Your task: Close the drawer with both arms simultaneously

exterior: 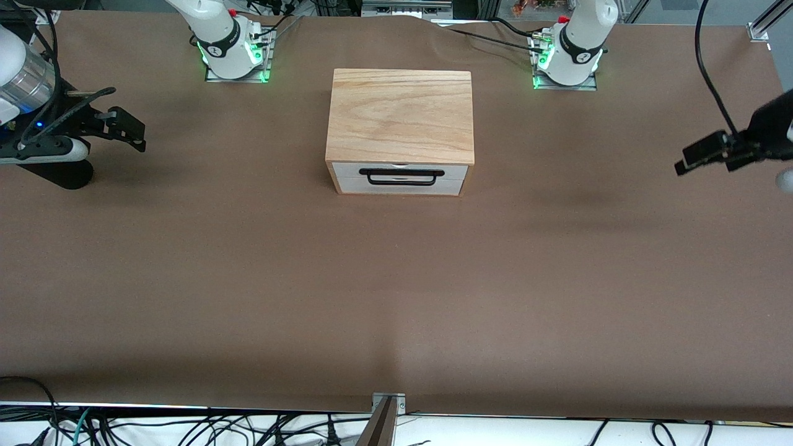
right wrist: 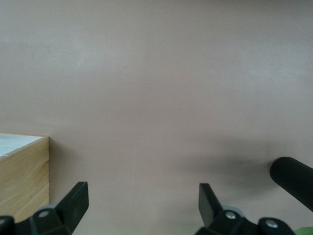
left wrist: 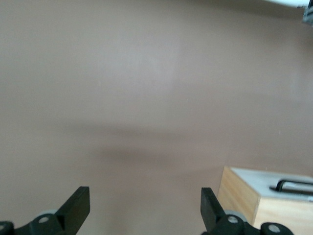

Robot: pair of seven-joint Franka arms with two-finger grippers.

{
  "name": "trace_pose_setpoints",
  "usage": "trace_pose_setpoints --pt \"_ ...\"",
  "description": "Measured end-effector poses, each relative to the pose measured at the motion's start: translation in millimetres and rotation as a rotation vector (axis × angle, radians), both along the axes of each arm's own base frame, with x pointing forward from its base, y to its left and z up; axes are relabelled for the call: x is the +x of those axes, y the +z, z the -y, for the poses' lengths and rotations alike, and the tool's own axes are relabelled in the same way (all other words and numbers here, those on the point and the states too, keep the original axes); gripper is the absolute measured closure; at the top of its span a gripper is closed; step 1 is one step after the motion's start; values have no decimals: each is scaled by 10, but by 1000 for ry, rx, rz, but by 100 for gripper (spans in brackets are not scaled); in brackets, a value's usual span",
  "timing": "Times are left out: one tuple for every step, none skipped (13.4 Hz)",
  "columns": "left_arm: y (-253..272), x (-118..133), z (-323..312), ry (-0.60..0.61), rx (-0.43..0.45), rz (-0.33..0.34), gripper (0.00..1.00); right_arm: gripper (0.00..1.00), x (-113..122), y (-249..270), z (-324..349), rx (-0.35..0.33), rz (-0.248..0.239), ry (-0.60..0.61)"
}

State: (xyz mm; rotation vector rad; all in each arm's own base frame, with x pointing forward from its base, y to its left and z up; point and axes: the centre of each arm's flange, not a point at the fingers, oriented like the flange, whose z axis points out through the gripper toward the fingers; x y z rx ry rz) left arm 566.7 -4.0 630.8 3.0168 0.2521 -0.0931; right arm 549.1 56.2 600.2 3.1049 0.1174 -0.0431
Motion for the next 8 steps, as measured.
trace_pose_setpoints --pt "-46 -116 1 -4 1 -17 0 0 0 0 1 0 0 0" --pt "-126 -197 1 -25 2 -34 0 0 -1 -1 1 0 -1 0" --pt "-208 -243 4 -56 4 -42 0 0 -1 -2 2 0 -2 0" --pt "-275 -261 22 -80 10 -48 0 0 -1 -4 4 0 -3 -1" --pt "-321 -264 63 -100 12 -52 0 0 0 -8 6 0 -4 -1" --pt "-350 -262 119 -114 16 -52 0 0 2 -12 7 0 -5 -2" --pt "-368 -262 173 -126 26 -55 0 0 3 -15 8 0 -6 -2" --pt "-387 -260 211 -135 34 -59 0 0 3 -17 8 0 -7 -2"
